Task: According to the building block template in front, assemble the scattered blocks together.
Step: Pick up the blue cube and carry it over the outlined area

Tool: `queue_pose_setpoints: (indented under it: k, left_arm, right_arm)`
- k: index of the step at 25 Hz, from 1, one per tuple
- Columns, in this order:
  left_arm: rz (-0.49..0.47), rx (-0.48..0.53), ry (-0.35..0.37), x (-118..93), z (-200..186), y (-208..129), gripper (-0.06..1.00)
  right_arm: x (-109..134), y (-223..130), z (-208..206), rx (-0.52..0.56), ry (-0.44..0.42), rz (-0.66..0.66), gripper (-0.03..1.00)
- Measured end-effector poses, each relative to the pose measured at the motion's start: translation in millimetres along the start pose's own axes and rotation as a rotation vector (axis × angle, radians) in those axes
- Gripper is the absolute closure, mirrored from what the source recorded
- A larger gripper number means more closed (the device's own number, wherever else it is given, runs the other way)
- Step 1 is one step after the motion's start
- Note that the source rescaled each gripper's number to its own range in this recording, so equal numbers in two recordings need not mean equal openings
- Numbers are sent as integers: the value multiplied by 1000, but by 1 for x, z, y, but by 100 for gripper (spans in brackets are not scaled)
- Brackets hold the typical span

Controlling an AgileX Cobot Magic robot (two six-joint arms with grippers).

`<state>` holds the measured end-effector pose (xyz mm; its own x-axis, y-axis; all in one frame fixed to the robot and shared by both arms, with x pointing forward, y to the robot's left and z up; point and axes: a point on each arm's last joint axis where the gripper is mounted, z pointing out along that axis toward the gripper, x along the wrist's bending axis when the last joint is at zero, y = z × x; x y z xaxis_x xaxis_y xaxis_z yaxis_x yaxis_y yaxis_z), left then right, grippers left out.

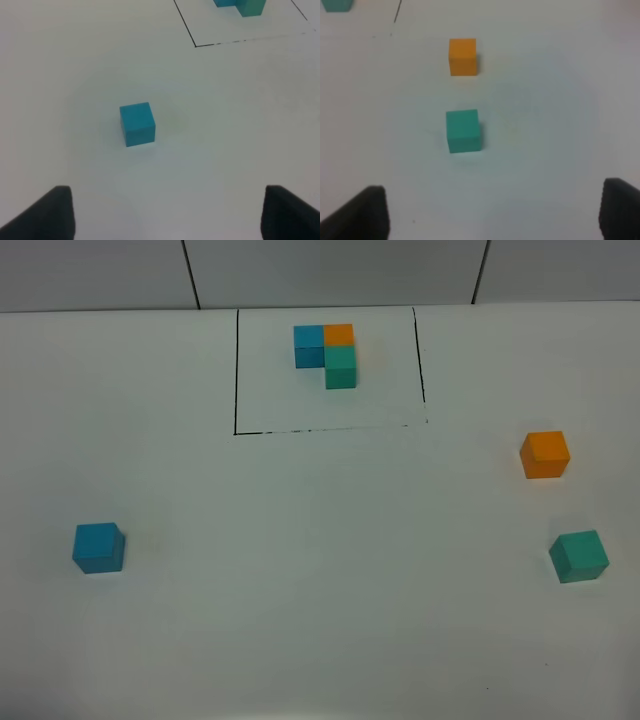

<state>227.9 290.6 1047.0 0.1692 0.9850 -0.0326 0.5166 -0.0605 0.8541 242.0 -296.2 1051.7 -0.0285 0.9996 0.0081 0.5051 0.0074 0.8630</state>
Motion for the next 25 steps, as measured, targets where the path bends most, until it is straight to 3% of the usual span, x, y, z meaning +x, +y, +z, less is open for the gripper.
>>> queue_pose_setpoints:
  k: [21, 25]
  left_arm:
    - [1, 1, 0, 0, 0, 0, 26]
    - [-7, 47, -2, 1, 6, 4, 26]
  right_arm:
    - [0, 0, 0, 0, -1, 0, 25]
    - [0, 0, 0, 0, -1, 0, 25]
